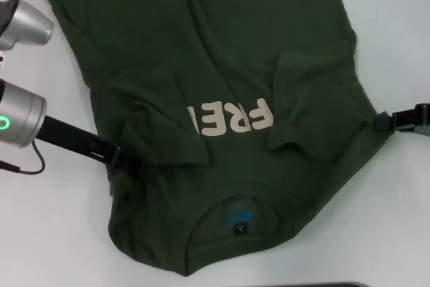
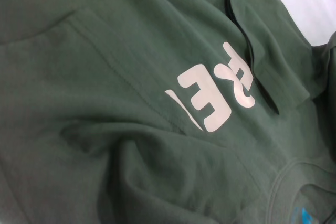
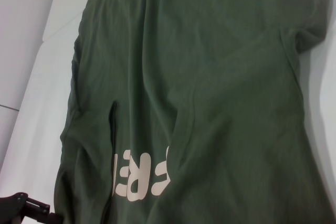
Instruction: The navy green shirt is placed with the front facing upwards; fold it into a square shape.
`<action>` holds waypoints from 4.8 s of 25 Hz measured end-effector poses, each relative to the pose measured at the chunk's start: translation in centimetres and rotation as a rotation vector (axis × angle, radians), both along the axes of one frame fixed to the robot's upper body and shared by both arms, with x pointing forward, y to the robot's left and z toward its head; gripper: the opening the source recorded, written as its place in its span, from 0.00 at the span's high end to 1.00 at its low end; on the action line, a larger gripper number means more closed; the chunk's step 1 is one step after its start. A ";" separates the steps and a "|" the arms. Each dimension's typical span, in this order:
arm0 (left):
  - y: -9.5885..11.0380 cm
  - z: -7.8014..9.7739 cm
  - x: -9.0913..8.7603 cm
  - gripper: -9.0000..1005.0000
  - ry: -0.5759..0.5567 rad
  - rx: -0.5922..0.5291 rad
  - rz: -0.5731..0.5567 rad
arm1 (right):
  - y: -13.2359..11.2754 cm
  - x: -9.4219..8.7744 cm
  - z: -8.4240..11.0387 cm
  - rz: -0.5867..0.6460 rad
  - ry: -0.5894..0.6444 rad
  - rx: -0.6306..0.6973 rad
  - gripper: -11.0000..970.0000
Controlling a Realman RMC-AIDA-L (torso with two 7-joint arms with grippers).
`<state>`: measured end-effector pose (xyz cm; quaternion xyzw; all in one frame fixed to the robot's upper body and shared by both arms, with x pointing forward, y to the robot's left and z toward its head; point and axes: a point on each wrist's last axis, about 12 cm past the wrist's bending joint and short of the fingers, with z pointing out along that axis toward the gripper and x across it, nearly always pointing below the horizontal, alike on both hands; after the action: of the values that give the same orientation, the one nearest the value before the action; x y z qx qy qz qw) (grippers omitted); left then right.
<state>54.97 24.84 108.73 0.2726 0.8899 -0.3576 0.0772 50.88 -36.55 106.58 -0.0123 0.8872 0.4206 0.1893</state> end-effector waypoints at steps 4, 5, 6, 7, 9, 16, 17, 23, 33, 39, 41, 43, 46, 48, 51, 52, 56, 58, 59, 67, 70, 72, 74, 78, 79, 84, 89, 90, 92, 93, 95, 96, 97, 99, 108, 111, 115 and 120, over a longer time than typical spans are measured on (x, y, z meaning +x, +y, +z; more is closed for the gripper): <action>-0.5 -0.1 0.1 0.58 -0.013 0.003 -0.012 | 0.0 0.0 0.0 0.002 -0.002 -0.001 0.95; -0.6 -0.1 0.1 0.57 -0.014 0.003 -0.013 | 0.0 0.0 0.0 0.002 -0.003 -0.001 0.95; -0.7 -0.1 0.1 0.57 -0.015 0.001 -0.014 | 0.0 0.0 0.0 0.001 -0.003 -0.001 0.95; -0.7 0.0 0.2 0.57 -0.020 0.000 -0.014 | 0.0 0.0 0.0 0.001 -0.004 -0.001 0.95; -0.6 0.3 0.3 0.57 -0.030 -0.005 -0.011 | 0.0 0.1 0.1 -0.001 -0.008 0.002 0.95; 0.4 1.8 1.2 0.57 -0.104 -0.033 0.033 | 0.0 0.4 0.3 0.000 -0.017 0.000 0.95; 0.5 1.9 1.3 0.57 -0.110 -0.035 0.039 | 0.0 0.5 0.3 0.001 -0.018 -0.001 0.95; 2.4 1.8 0.9 0.57 -0.106 -0.019 0.077 | 0.1 0.6 0.3 -0.004 -0.021 -0.004 0.95; 6.5 1.2 -0.7 0.57 -0.071 0.009 0.174 | 0.5 0.6 -0.4 -0.015 -0.011 -0.009 0.95; 8.1 1.2 -1.7 0.57 -0.027 0.027 0.183 | 0.5 0.6 -0.4 -0.013 -0.013 -0.010 0.95; 8.4 1.0 -2.2 0.57 0.002 0.032 0.181 | 0.5 0.6 -0.5 -0.012 -0.015 -0.011 0.95; 8.5 0.9 -2.8 0.57 0.030 0.029 0.167 | 0.5 0.6 -0.5 -0.011 -0.015 -0.010 0.95; 8.6 0.5 -3.3 0.57 0.064 0.051 0.151 | 0.5 0.5 -0.4 -0.008 -0.016 -0.009 0.95; 8.8 0.2 -3.6 0.57 0.082 0.071 0.152 | 0.5 0.5 -0.4 -0.007 -0.017 -0.010 0.95; 8.9 -0.1 -3.9 0.57 0.095 0.081 0.157 | 0.5 0.5 -0.4 -0.005 -0.017 -0.010 0.95; 9.0 -0.2 -4.0 0.57 0.100 0.080 0.158 | 0.5 0.5 -0.4 -0.005 -0.017 -0.009 0.95; 8.9 -0.5 -4.2 0.56 0.116 0.072 0.157 | 0.5 0.5 -0.4 -0.004 -0.017 -0.009 0.95; 8.6 -0.7 -4.2 0.55 0.124 0.067 0.151 | 0.6 0.5 -0.4 -0.004 -0.016 -0.008 0.95; 8.5 -0.8 -4.2 0.55 0.126 0.064 0.147 | 0.6 0.5 -0.4 -0.003 -0.016 -0.008 0.95; 8.1 -0.8 -3.9 0.53 0.122 0.047 0.135 | 0.6 0.5 -0.4 -0.002 -0.016 -0.008 0.95; 7.9 -0.7 -3.7 0.52 0.120 0.047 0.138 | 0.5 0.5 -0.4 -0.002 -0.016 -0.008 0.95; 7.9 -0.7 -3.6 0.51 0.121 0.047 0.139 | 0.5 0.5 -0.4 -0.002 -0.016 -0.009 0.95; 7.9 -0.6 -3.5 0.51 0.121 0.048 0.139 | 0.5 0.5 -0.4 -0.003 -0.016 -0.009 0.95; 7.9 -0.5 -3.4 0.49 0.120 0.053 0.138 | 0.4 0.5 -0.4 -0.004 -0.015 -0.011 0.95; 8.0 -0.5 -3.4 0.45 0.120 0.054 0.137 | 0.4 0.5 -0.4 -0.005 -0.015 -0.011 0.95; 8.2 -0.2 -3.2 0.24 0.120 0.060 0.134 | 0.3 0.4 -0.4 -0.007 -0.014 -0.011 0.95; 8.0 -0.2 -3.2 0.16 0.126 0.064 0.125 | 0.3 0.5 -0.4 -0.007 -0.016 -0.012 0.95; 8.0 -0.2 -3.2 0.17 0.126 0.064 0.125 | 0.3 0.5 -0.3 -0.007 -0.016 -0.012 0.95; 8.0 -0.2 -3.2 0.17 0.128 0.064 0.126 | 0.3 0.5 -0.3 -0.008 -0.017 -0.012 0.95; 8.0 -0.2 -3.2 0.18 0.129 0.064 0.126 | 0.3 0.5 -0.3 -0.008 -0.017 -0.012 0.95; 8.0 -0.2 -3.2 0.18 0.129 0.064 0.126 | 0.3 0.5 -0.3 -0.008 -0.017 -0.012 0.95; 8.0 -0.1 -3.1 0.18 0.128 0.066 0.125 | 0.3 0.5 -0.3 -0.007 -0.017 -0.012 0.95; 8.0 -0.2 -3.1 0.19 0.128 0.067 0.124 | 0.3 0.5 -0.3 -0.007 -0.017 -0.012 0.95; 7.9 -0.2 -3.1 0.19 0.127 0.069 0.124 | 0.3 0.5 -0.3 -0.007 -0.017 -0.012 0.95; 7.6 -0.2 -3.0 0.21 0.132 0.082 0.104 | 0.2 0.6 -0.3 -0.007 -0.019 -0.015 0.95; 7.5 -0.3 -3.0 0.22 0.141 0.087 0.097 | 0.2 0.6 -0.3 -0.006 -0.020 -0.015 0.95; 7.5 -0.4 -2.9 0.24 0.138 0.083 0.101 | 0.2 0.6 -0.3 -0.007 -0.020 -0.015 0.95; 7.7 -0.5 -2.8 0.29 0.127 0.084 0.117 | 0.2 0.5 -0.3 -0.007 -0.019 -0.014 0.95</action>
<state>52.19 32.50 108.27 0.2001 0.9216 -0.3313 0.0297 51.40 -36.36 106.29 -0.0144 0.8884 0.4133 0.1993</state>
